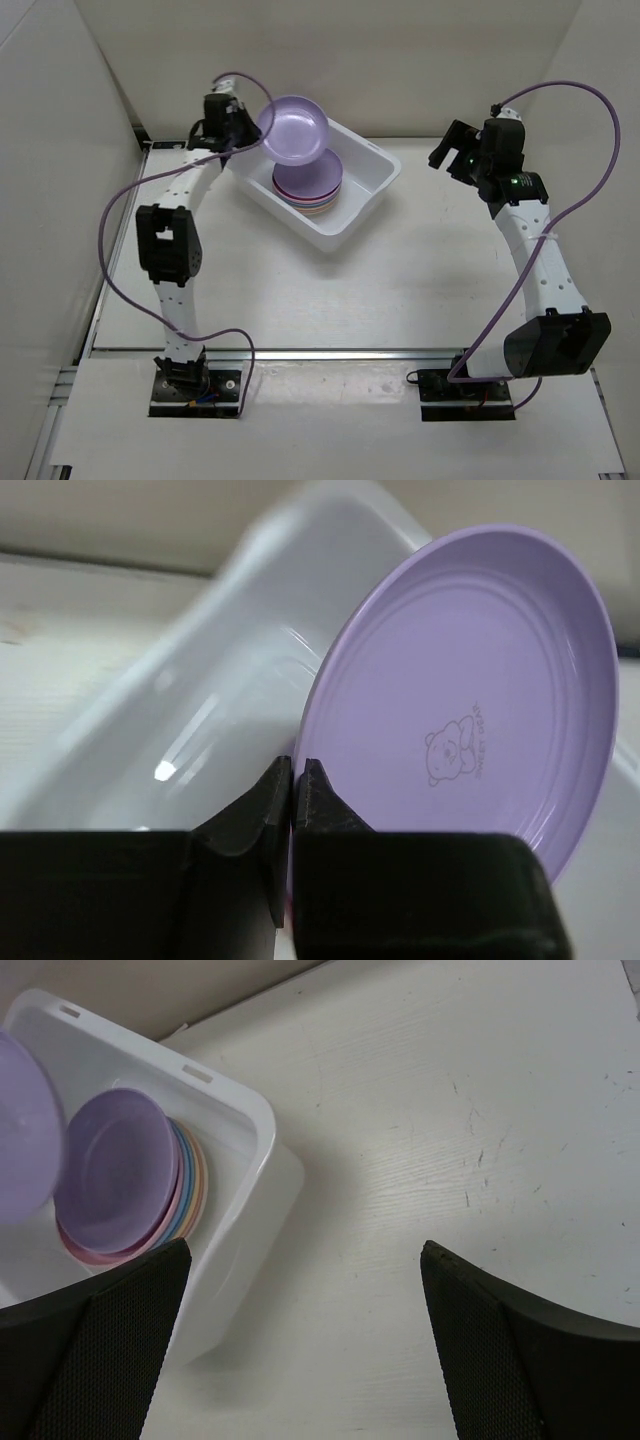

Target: Place the plates into the plastic bin on the countertop

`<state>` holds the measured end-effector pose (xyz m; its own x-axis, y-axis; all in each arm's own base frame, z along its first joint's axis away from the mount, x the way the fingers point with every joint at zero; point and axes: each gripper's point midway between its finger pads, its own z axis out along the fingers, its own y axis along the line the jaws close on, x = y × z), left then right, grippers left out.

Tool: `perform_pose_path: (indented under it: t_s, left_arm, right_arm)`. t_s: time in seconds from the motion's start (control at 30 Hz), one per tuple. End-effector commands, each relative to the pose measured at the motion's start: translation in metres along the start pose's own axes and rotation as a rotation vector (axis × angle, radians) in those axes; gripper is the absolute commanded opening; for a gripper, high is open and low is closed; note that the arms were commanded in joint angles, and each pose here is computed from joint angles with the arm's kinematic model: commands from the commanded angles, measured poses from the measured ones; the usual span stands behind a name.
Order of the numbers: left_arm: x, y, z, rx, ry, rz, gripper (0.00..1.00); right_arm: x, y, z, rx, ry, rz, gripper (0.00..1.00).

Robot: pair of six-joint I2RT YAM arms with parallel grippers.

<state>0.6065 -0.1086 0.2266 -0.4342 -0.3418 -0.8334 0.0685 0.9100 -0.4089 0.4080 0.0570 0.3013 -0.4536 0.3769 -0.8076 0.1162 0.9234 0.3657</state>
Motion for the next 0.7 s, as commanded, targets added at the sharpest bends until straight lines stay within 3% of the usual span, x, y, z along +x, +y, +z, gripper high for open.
perform_pose_path:
  t_s: [0.0,0.17,0.43,0.47,0.53,0.57,0.6,0.63,0.67]
  left_arm:
    - [0.01,-0.035,-0.005,0.037,0.066,0.126,0.1]
    - [0.063,-0.036,0.019,0.03,0.197,0.156,0.15]
    - [0.067,-0.028,0.03,-0.074,0.209,0.162,0.17]
    - [0.067,-0.026,0.03,-0.088,0.21,0.162,0.21]
    - [0.064,-0.022,0.028,-0.108,0.203,0.169,0.37]
    - [0.063,-0.021,0.028,-0.116,0.201,0.173,0.6]
    - [0.066,-0.021,0.029,-0.108,0.208,0.178,0.71]
    - [0.063,-0.025,0.028,-0.096,0.204,0.181,0.94]
    - [0.06,-0.026,0.028,-0.091,0.198,0.19,1.0]
  right_arm:
    - [-0.012,-0.006,-0.013,0.019,-0.056,-0.006,0.99]
    - [-0.008,-0.015,-0.015,0.043,-0.052,-0.001,0.99]
    - [-0.004,-0.025,-0.022,0.067,-0.048,0.003,0.99]
    - [-0.005,-0.026,-0.024,0.07,-0.054,0.006,0.99]
    - [-0.003,-0.029,-0.025,0.076,-0.051,0.007,0.99]
    - [-0.003,-0.029,-0.025,0.078,-0.052,0.008,0.99]
    - [-0.003,-0.03,-0.026,0.079,-0.053,0.008,0.99]
    - [-0.004,-0.031,-0.026,0.081,-0.055,0.011,0.99]
    - [-0.004,-0.03,-0.027,0.078,-0.055,0.01,0.99]
